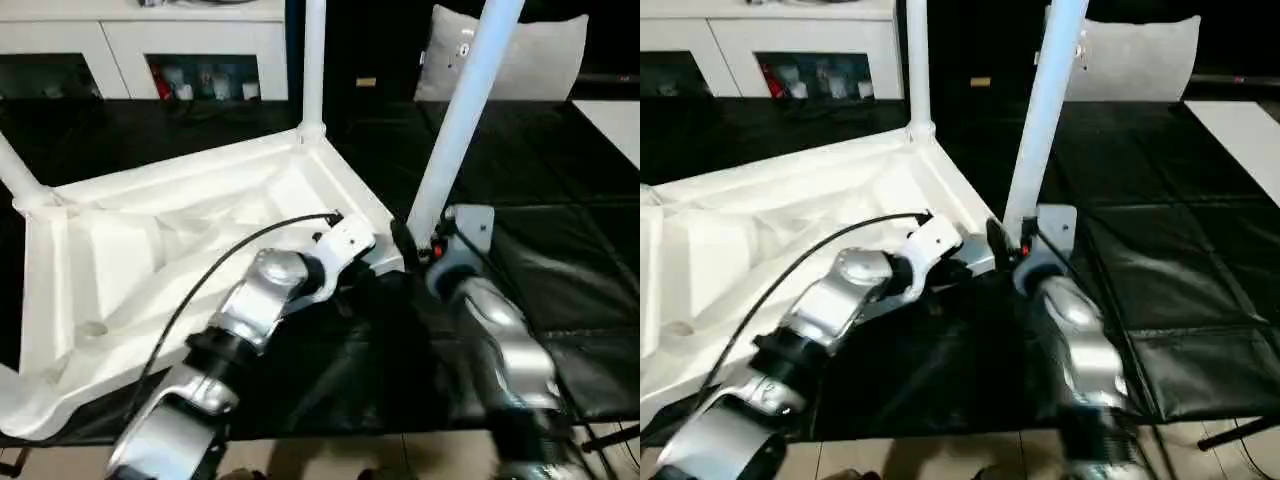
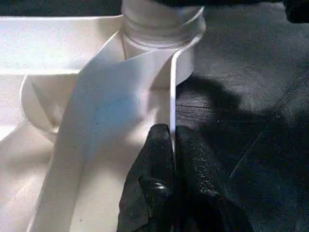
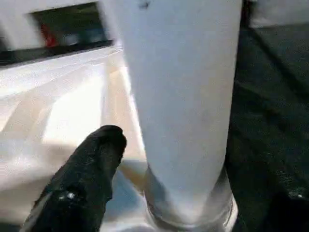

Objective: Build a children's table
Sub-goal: Rotate leg to tighten

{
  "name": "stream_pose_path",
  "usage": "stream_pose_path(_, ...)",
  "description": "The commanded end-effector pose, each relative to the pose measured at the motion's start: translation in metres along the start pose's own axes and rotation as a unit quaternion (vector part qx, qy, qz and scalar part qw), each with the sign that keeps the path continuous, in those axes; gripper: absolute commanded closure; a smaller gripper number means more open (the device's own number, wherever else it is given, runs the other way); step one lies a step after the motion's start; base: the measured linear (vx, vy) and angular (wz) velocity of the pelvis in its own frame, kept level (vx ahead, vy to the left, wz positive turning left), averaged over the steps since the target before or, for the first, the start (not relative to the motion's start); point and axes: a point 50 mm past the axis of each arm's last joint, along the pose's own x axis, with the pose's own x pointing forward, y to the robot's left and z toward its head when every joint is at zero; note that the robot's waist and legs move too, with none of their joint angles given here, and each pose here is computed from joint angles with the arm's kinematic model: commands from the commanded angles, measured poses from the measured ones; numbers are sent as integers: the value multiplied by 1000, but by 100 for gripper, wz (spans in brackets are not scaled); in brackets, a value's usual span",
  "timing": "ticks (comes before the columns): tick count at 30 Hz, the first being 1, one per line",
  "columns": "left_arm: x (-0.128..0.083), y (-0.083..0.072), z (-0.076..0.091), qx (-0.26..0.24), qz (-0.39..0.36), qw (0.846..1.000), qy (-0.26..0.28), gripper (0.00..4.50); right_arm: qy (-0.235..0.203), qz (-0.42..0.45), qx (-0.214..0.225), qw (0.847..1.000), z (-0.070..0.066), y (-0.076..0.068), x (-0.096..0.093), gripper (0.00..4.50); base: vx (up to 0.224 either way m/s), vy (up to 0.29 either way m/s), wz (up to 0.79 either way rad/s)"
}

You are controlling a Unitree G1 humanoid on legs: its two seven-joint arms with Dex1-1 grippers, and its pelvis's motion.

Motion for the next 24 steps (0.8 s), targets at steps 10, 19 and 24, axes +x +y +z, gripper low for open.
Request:
stream_pose_path(10,-28,-4,-15,81,-143,986,-24,450,18,157,-66,985,7,-37,-36,3,0,0,0)
stream_pose_path(19,-52,-2,-28,114,-270,956,-3,450,82,399,-132,904,14,-40,-58,30,0,0,0)
stream_pose_path(24,-56,-4,-29,120,-302,946,1,450,96,444,-117,883,14,-37,-59,62,0,0,0)
